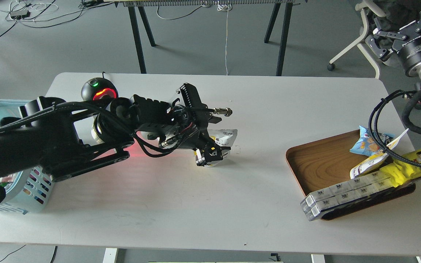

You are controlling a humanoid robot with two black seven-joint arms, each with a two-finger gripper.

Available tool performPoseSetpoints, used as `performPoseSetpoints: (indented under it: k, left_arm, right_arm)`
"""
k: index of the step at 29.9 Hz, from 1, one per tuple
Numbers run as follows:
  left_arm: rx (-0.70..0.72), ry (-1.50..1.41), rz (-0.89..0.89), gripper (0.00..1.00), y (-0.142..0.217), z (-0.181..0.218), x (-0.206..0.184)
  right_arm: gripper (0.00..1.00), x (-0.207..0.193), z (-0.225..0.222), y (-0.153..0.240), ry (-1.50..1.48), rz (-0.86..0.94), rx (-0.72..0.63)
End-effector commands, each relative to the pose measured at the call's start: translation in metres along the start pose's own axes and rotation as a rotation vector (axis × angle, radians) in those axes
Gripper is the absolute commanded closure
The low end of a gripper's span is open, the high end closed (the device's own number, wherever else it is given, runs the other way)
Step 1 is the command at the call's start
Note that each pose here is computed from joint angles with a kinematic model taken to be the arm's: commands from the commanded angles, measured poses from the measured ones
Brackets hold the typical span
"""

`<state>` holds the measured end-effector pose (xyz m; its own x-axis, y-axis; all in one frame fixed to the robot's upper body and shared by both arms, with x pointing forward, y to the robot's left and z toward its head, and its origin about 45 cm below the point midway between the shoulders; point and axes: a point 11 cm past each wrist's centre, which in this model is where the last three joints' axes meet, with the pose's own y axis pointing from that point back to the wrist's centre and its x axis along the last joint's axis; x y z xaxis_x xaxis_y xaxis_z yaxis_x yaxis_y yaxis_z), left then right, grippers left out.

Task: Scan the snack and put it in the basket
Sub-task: 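Reach the left gripper across and grasp the standing snack bag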

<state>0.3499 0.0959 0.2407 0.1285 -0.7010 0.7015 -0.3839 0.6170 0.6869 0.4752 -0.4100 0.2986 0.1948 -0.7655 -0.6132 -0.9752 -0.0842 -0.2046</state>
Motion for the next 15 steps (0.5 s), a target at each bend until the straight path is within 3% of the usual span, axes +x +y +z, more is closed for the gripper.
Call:
performPoseSetpoints:
  k: [1,15]
  left_arm:
    - [-0.005,0.003,-0.003,0.21,-0.0011,0.0017,-0.0020]
    - [0.005,0.009,-0.022,0.21,-0.0026,-0.0012,-0.0085]
  right_arm:
    - [0.01,0.0009,-0.0007,0.0004,0.001,0.002,0.001]
    - [0.01,-0.0013,-0.0047,-0.0017,0.007,-0.003,0.006]
